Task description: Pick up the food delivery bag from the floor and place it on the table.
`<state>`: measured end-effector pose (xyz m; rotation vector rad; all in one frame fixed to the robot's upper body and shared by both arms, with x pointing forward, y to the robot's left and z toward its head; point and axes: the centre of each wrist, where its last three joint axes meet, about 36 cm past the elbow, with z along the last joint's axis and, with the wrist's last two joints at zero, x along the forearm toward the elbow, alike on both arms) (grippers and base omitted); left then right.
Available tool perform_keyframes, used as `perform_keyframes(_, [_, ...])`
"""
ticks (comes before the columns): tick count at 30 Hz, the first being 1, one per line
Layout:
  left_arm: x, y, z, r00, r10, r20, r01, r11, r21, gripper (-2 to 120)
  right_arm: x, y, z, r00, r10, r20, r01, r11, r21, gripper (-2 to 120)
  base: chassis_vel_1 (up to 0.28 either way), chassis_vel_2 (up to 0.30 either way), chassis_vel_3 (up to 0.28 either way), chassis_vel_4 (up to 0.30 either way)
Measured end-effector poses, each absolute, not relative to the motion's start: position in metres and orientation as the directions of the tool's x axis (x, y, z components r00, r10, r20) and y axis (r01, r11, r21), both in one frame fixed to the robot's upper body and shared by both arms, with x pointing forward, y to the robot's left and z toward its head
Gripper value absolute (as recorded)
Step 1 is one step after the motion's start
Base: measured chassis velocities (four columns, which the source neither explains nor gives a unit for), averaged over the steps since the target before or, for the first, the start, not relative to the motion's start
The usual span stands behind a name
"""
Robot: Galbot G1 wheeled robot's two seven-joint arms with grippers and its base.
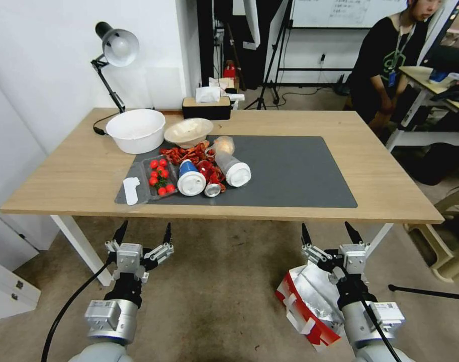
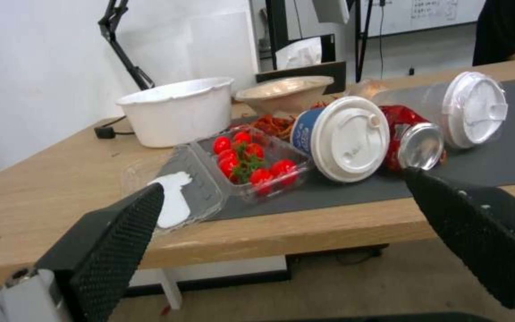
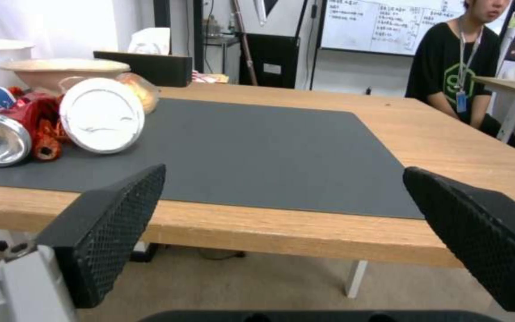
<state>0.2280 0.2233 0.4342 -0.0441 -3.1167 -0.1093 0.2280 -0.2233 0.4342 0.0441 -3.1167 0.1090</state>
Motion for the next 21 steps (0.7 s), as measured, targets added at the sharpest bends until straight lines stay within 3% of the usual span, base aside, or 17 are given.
perform_keyframes(21, [0.2280, 0.2233, 0.4342, -0.999, 0.027, 0.024, 0.029, 0.997, 0.070, 100, 0.2280, -0.2233, 0.4342, -0.999, -0.027, 0.024, -0.029, 0.997, -0.069, 100, 0.000, 0.000, 0.000, 0.000])
